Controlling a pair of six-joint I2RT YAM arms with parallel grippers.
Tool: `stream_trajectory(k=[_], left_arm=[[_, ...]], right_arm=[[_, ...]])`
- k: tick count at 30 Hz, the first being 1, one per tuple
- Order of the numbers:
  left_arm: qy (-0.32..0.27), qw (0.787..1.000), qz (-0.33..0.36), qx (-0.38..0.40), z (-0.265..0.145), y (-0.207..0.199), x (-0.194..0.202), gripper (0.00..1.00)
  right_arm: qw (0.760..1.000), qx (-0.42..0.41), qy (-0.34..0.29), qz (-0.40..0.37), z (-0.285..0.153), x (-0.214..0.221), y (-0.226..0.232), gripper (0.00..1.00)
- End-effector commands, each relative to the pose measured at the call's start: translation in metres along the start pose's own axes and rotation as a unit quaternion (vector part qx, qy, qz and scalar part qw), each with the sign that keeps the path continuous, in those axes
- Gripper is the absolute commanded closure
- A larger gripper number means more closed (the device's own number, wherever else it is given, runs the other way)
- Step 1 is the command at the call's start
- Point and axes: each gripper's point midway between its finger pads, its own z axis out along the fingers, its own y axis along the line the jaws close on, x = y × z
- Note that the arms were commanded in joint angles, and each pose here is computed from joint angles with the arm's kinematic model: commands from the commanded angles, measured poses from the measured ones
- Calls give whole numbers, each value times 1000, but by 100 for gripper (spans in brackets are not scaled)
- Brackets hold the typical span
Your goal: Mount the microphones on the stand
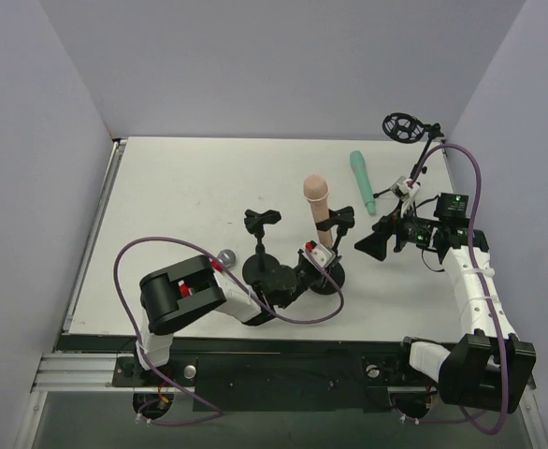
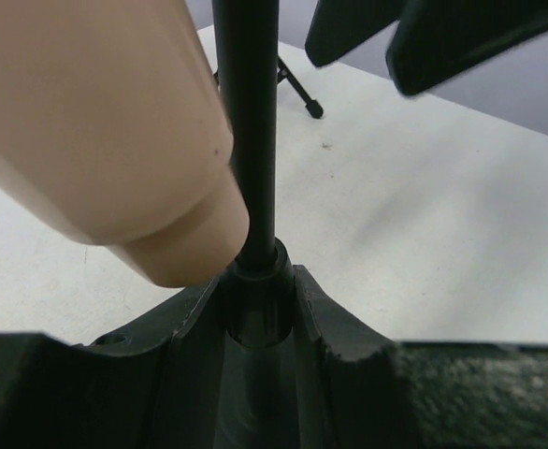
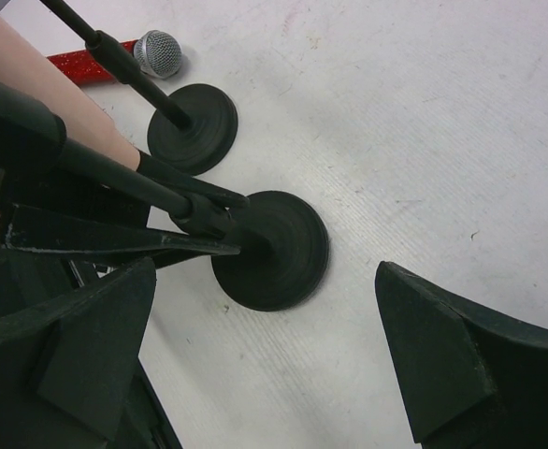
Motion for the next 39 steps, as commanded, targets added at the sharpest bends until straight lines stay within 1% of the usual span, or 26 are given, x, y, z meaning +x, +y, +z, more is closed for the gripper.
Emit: stream_trajectory(k=[1,7,11,14,21,23,29,33,35,37,39], left_arm=[[-111,991,-60,43,8,12,-103,100],[-127,988,-55,67,12,25,-141,100],[-126,987,-44,93,13,22,-166,100],[-123,985,-34,115,17,19,-196,100],[-118,986,-21,117,20,36,-252,100],[-128,984,-19,120,19,40,-274,100],[-143,982,-17,125,10,55,-320,100],[-157,981,-7,112,-1,77,-352,100],[-164,982,4,95,-7,96,-368,100],[-172,982,15,78,-14,117,-381,100],[-181,982,28,43,-23,154,-394,100]], right_arm=[[1000,-17,-6,-8,-2,-3,6,3],[1000,-15,-4,-13,-3,-3,7,3],[1000,-15,-4,-17,-4,-3,8,3],[1000,-16,-3,-17,-5,-3,8,3],[1000,-16,-5,-22,-8,-5,10,3],[1000,-18,-6,-21,-8,-6,11,3],[999,-17,-8,-26,-10,-7,12,3],[999,-18,-8,-26,-10,-7,12,3],[999,-18,-8,-25,-10,-6,12,3],[999,-20,-8,-24,-10,-6,12,3],[999,-20,-8,-24,-10,-6,12,3]])
